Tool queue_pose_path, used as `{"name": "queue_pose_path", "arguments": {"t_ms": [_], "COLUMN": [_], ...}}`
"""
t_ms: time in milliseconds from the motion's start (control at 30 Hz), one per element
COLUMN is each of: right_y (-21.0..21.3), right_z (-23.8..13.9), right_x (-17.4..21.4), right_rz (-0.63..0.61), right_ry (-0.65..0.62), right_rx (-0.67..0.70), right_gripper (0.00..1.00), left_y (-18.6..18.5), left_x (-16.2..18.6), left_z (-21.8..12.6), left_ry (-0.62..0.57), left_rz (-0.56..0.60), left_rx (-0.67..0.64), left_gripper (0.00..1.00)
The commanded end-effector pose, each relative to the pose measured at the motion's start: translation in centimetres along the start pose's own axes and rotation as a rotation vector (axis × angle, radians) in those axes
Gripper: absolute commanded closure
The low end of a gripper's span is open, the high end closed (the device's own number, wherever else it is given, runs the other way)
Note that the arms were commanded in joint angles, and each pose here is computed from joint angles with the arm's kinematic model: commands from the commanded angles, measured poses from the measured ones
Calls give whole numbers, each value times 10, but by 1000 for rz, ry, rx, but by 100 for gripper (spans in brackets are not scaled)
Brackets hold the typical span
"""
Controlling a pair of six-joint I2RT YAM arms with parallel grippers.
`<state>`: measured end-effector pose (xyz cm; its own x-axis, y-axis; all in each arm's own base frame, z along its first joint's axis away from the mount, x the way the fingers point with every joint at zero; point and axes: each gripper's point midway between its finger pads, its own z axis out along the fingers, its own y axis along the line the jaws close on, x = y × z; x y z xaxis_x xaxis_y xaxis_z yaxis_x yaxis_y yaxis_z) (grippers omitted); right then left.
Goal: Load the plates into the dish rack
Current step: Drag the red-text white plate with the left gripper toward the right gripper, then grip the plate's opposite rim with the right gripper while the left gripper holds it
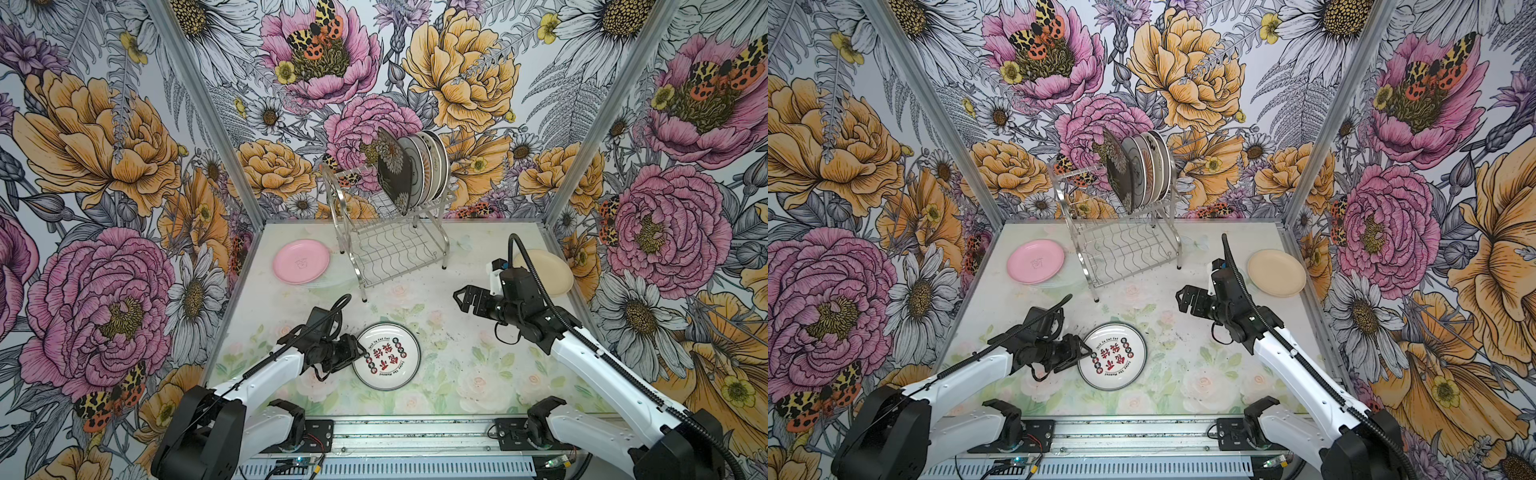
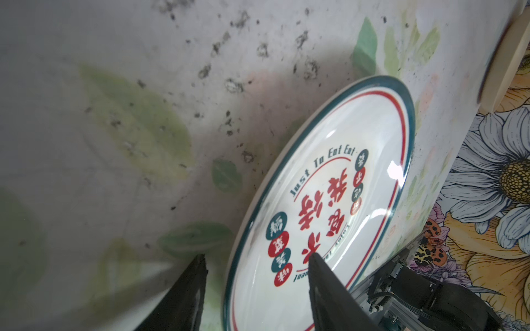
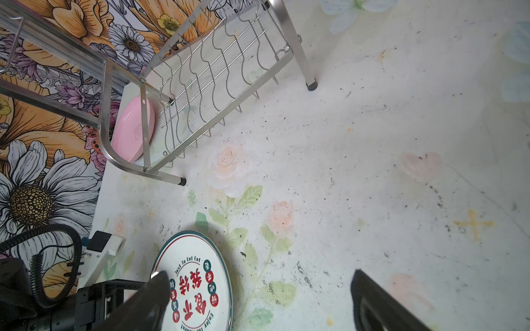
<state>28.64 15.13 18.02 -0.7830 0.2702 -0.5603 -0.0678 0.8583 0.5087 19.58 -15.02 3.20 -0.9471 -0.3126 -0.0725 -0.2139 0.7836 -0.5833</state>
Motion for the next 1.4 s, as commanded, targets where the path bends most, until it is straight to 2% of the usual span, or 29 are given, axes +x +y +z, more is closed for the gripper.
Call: {"name": "queue_pose_path", "arguments": {"t_ms": [0, 367, 900, 1100, 1367], "right_y": [5, 7, 5, 11, 36], "right_z": [-1, 2, 5, 10, 24], "right_x": [-7, -9, -4, 7, 34], "right_rz": [-19, -23, -12, -7, -13], "right_ry": [-5, 3, 21, 82, 233], "right_rx": [-21, -26, -28, -73, -228], "right_gripper": [2, 2, 2, 2, 3], "left_y": [-11, -6, -19, -43, -86], "left_x": [-4, 3, 3, -6, -27], "left_z": [1, 13, 9, -7, -43], "left_ry": [-26, -20, -19, -56, -131], "left_rz": [29, 20, 41, 73, 118], "left_rx": [57, 100, 147, 234, 404], "left_gripper": [47, 67, 100, 100, 100]}}
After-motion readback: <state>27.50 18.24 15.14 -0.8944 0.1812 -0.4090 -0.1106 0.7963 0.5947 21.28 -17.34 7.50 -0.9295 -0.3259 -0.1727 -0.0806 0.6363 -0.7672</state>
